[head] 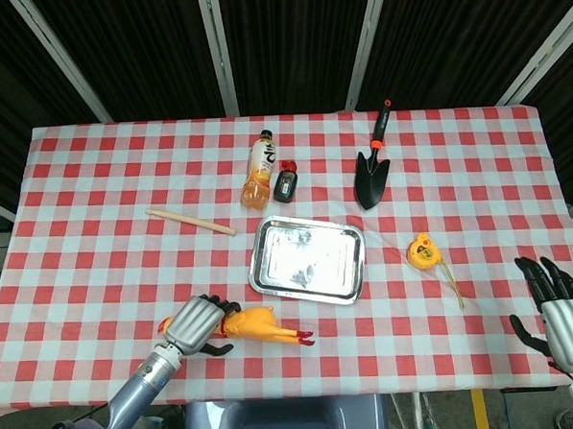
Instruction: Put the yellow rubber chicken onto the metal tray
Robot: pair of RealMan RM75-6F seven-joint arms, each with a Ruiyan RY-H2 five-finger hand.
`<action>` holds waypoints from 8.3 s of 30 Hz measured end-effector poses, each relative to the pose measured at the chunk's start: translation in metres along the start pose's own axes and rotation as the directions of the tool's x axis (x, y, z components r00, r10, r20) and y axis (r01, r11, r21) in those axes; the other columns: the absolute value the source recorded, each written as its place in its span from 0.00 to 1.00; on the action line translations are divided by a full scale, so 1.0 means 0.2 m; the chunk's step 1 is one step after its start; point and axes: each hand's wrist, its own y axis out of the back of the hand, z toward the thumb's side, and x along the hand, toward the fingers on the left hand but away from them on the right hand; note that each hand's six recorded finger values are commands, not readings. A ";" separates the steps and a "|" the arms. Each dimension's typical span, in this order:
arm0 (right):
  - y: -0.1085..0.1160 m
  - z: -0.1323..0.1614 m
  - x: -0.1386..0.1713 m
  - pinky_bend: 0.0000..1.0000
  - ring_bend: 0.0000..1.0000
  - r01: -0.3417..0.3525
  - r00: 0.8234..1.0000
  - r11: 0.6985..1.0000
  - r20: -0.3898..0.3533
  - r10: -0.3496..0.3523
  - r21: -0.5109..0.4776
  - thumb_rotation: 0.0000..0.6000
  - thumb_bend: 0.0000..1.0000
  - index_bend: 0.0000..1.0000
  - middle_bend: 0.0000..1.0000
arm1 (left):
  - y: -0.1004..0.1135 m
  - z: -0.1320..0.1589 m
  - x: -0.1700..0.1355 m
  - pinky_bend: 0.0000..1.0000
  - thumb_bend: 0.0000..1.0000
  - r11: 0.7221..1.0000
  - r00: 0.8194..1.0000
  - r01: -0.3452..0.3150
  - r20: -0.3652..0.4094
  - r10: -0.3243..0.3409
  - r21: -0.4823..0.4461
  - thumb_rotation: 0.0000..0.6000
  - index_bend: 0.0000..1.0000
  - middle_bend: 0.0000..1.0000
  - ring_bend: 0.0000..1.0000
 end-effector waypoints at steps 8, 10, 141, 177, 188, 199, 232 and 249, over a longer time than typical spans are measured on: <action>-0.05 -0.02 -0.01 0.16 0.04 -0.032 0.999 0.999 -0.014 0.032 0.001 1.00 0.37 0.00 0.12 | 0.00 0.00 0.02 0.52 0.35 1.000 1.000 0.008 0.007 -0.008 0.012 1.00 0.35 0.48 0.41; -0.04 -0.02 -0.01 0.16 0.04 -0.034 0.997 0.999 -0.065 0.034 0.003 1.00 0.37 0.00 0.12 | -0.01 0.00 0.02 0.54 0.40 1.000 1.000 0.015 0.006 -0.015 0.023 1.00 0.39 0.51 0.44; -0.17 0.98 -0.79 0.27 0.20 -0.370 0.916 0.896 -0.261 0.306 -0.248 1.00 0.35 0.34 0.21 | 0.85 0.69 0.69 0.75 0.56 0.929 0.951 -0.288 0.183 0.249 0.233 1.00 0.55 0.67 0.61; -0.18 0.90 -0.84 0.91 0.92 -0.299 0.947 0.926 -0.188 0.259 -0.231 1.00 0.49 1.00 0.95 | 0.82 0.67 0.69 0.75 0.55 0.925 0.954 -0.279 0.189 0.235 0.257 1.00 0.55 0.67 0.61; -0.18 0.89 -0.79 0.27 0.14 -0.361 0.920 0.909 -0.238 0.311 -0.209 1.00 0.49 0.12 0.21 | 0.83 0.65 0.70 0.75 0.55 0.917 0.952 -0.289 0.179 0.247 0.273 1.00 0.55 0.67 0.61; -0.15 0.89 -0.76 0.24 0.08 -0.448 0.873 0.877 -0.298 0.387 -0.172 1.00 0.49 0.02 0.16 | 0.84 0.65 0.72 0.75 0.55 0.911 0.951 -0.299 0.171 0.259 0.283 1.00 0.54 0.67 0.61; -0.15 0.88 -0.80 0.91 0.83 -0.389 0.903 0.894 -0.281 0.324 -0.220 1.00 0.87 1.00 0.82 | 0.80 0.67 0.70 0.75 0.55 0.927 0.953 -0.282 0.186 0.241 0.245 1.00 0.54 0.67 0.61; -0.16 0.86 -0.75 0.05 0.00 -0.436 0.874 0.891 -0.298 0.384 -0.131 1.00 0.08 0.00 0.00 | 0.79 0.64 0.69 0.75 0.55 0.921 0.945 -0.307 0.194 0.265 0.238 1.00 0.54 0.66 0.61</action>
